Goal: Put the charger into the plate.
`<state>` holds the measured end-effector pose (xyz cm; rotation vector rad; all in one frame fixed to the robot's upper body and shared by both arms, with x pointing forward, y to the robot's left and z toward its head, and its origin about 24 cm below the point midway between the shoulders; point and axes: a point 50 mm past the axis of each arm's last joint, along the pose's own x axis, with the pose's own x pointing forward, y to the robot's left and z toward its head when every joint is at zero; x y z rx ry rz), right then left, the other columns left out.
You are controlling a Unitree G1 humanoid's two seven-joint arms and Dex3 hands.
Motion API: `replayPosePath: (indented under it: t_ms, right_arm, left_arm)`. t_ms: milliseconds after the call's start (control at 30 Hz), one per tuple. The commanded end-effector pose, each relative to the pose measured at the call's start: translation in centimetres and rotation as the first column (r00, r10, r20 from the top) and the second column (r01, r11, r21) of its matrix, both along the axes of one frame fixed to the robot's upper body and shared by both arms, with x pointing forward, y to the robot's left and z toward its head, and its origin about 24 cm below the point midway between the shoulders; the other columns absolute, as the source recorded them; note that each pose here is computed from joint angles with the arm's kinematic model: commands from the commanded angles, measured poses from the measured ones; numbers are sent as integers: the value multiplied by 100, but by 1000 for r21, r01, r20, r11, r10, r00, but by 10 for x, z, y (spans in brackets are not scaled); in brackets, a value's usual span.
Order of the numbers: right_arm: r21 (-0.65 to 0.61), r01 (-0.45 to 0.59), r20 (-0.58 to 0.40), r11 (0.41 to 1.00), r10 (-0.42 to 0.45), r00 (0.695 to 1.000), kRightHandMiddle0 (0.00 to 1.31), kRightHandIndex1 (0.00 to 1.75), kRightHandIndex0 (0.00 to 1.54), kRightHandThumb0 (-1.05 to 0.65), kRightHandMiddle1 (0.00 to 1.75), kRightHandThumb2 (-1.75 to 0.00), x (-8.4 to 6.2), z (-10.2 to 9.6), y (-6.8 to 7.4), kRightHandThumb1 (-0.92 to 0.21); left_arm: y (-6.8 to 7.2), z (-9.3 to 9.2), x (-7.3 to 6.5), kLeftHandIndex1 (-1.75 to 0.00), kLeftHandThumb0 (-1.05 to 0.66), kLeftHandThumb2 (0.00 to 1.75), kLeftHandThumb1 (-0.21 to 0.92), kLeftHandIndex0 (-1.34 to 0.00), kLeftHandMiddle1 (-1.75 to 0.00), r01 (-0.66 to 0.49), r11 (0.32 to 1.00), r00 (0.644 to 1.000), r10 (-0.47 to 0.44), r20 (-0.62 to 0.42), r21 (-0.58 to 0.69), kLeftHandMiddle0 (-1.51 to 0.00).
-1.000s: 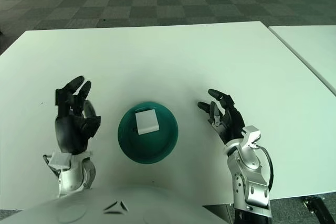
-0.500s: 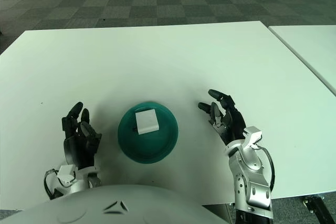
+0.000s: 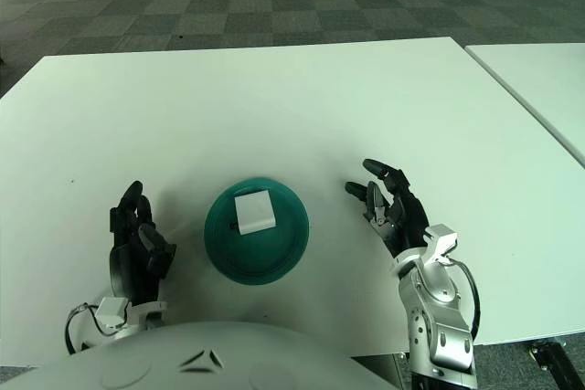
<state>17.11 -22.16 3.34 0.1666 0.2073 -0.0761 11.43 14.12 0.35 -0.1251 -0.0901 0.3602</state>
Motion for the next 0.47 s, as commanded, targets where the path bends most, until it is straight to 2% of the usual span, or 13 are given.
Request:
replayPosePath:
  t_ms: [0, 67, 100, 133, 233, 333, 433]
  right_arm:
    - [-28, -25, -24, 999, 24, 999, 0, 77, 24, -60, 98, -62, -5, -10, 9, -82]
    - [-220, -167, 16, 961, 175, 984, 0, 63, 18, -65, 83, -63, -13, -35, 40, -86]
    - [-275, -220, 32, 936, 237, 971, 0, 45, 16, -68, 68, -66, -16, -44, 49, -88]
    - [-300, -242, 40, 923, 266, 963, 0, 31, 15, -71, 59, -68, -18, -48, 53, -90]
    - [-360, -244, 69, 900, 287, 956, 0, 14, 15, -75, 48, -71, -18, -56, 52, -91]
    - [-434, -239, 93, 868, 307, 947, 0, 7, 15, -80, 45, -74, -21, -63, 52, -92]
    - [-502, -215, 142, 838, 325, 935, 0, 5, 15, -83, 43, -77, -21, -63, 59, -92]
  left_arm:
    - [9, -17, -14, -61, -96, 103, 92, 0, -3, 23, 999, 992, -19, -128, 31, -21]
    - [12, -18, -15, -64, -97, 104, 92, 0, -4, 47, 998, 990, -41, -136, 39, -22]
    - [13, -19, -16, -65, -97, 105, 92, 0, -4, 56, 998, 989, -50, -138, 40, -23]
    - [13, -19, -17, -66, -97, 105, 92, 0, -4, 61, 997, 989, -55, -139, 40, -24]
    - [15, -20, -19, -67, -97, 106, 92, 0, -3, 90, 995, 987, -85, -140, 34, -24]
    - [13, -20, -20, -67, -98, 107, 92, 0, -2, 122, 992, 984, -117, -134, 31, -23]
    - [12, -20, -21, -65, -99, 108, 92, 0, -1, 135, 990, 984, -130, -126, 37, -21]
